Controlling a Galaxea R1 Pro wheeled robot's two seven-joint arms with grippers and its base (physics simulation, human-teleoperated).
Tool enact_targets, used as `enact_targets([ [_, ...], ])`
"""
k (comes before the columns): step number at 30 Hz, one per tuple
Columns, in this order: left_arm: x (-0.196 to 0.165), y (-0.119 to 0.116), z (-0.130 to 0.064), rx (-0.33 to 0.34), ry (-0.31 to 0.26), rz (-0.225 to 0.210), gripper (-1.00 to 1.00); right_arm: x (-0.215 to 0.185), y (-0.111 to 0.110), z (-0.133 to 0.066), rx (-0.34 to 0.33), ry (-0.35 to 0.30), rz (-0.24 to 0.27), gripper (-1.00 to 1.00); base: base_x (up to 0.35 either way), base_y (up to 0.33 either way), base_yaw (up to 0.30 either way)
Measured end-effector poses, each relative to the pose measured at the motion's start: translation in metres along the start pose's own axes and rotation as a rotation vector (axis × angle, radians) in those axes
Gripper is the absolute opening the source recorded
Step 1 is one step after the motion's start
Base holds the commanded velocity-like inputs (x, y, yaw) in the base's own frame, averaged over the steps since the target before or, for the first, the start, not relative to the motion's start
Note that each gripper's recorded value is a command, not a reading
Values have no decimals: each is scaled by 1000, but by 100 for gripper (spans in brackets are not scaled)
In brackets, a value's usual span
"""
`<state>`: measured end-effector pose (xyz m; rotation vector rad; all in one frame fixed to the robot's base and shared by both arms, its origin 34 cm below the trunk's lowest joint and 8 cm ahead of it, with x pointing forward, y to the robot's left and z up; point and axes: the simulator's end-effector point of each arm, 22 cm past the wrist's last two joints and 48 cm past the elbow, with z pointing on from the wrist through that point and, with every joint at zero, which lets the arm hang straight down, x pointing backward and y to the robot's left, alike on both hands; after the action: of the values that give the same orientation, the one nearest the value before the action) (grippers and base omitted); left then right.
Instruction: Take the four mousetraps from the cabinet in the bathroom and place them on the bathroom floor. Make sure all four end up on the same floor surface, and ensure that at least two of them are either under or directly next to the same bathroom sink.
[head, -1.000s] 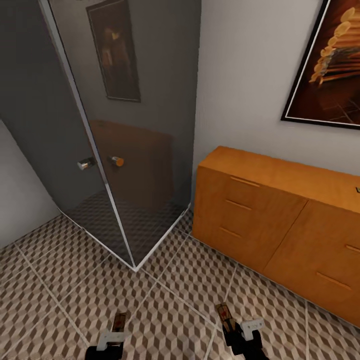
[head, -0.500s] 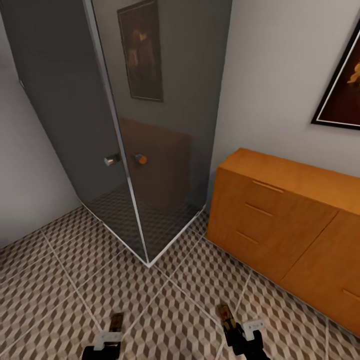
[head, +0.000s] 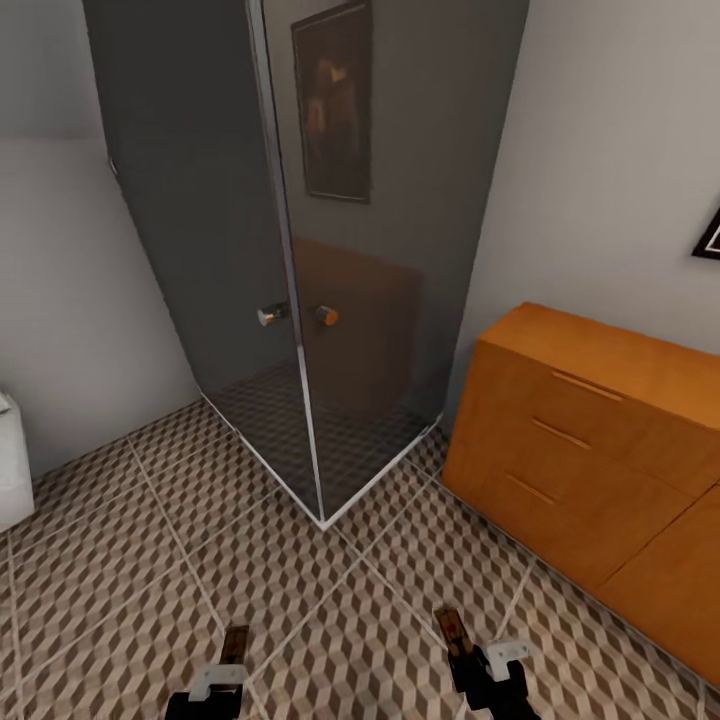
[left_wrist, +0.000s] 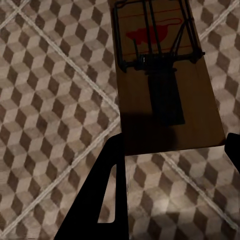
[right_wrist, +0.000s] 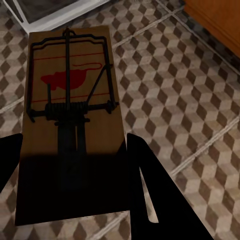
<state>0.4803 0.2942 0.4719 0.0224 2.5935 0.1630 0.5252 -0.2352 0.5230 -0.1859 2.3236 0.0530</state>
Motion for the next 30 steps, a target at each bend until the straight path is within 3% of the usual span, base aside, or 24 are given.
enact_targets([
  [30,0,0,0,2,0,0,-100,0,-1,0,5,0,-1,-100,0,0,235],
])
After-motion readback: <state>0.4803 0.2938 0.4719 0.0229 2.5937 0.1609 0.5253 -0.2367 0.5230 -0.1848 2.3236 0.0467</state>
